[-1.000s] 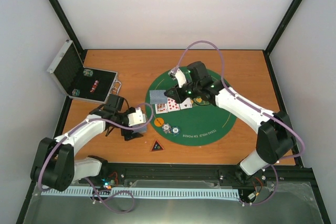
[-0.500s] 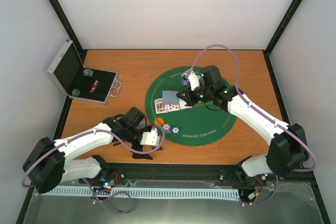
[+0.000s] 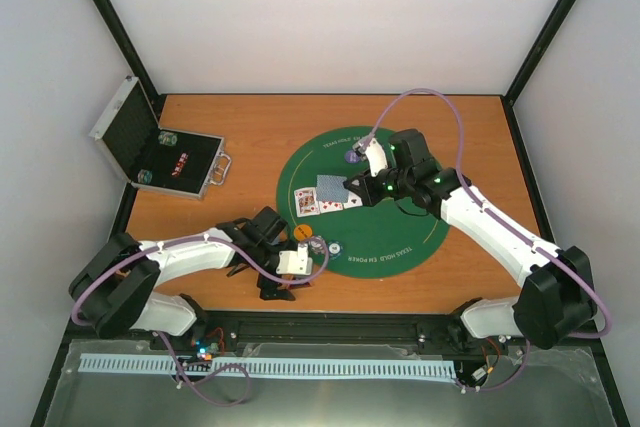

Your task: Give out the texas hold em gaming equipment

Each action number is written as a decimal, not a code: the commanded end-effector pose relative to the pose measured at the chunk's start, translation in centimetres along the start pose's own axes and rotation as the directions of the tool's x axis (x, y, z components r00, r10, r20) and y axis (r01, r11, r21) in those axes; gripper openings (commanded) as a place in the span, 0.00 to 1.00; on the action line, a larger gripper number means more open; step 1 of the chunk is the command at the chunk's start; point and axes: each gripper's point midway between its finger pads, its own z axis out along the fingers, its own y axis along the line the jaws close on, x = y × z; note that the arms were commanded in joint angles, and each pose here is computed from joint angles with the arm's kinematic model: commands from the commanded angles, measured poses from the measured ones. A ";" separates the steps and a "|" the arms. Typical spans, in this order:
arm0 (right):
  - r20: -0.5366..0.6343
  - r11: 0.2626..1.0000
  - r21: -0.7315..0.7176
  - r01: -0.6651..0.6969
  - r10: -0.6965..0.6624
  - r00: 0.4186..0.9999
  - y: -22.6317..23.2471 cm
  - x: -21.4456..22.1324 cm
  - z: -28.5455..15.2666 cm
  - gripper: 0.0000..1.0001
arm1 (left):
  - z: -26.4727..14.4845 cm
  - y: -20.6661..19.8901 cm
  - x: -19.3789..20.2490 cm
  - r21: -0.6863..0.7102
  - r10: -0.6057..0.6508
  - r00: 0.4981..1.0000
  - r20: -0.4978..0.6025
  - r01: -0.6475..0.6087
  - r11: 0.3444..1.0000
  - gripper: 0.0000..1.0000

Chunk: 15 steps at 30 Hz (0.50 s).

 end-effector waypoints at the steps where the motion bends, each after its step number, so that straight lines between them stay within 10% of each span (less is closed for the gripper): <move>1: 0.014 1.000 0.014 0.017 -0.018 1.000 -0.2 -0.1 -0.5 0.03 | 0.2 0.1 -0.5 -0.003 -0.010 1.000 0.005 0.010 1.000 1.00; 15: 0.021 0.999 0.012 0.030 -0.030 0.999 -0.2 -0.3 -0.8 0.03 | 1.1 0.3 1.3 -0.060 -0.014 0.997 -0.075 0.009 0.998 0.85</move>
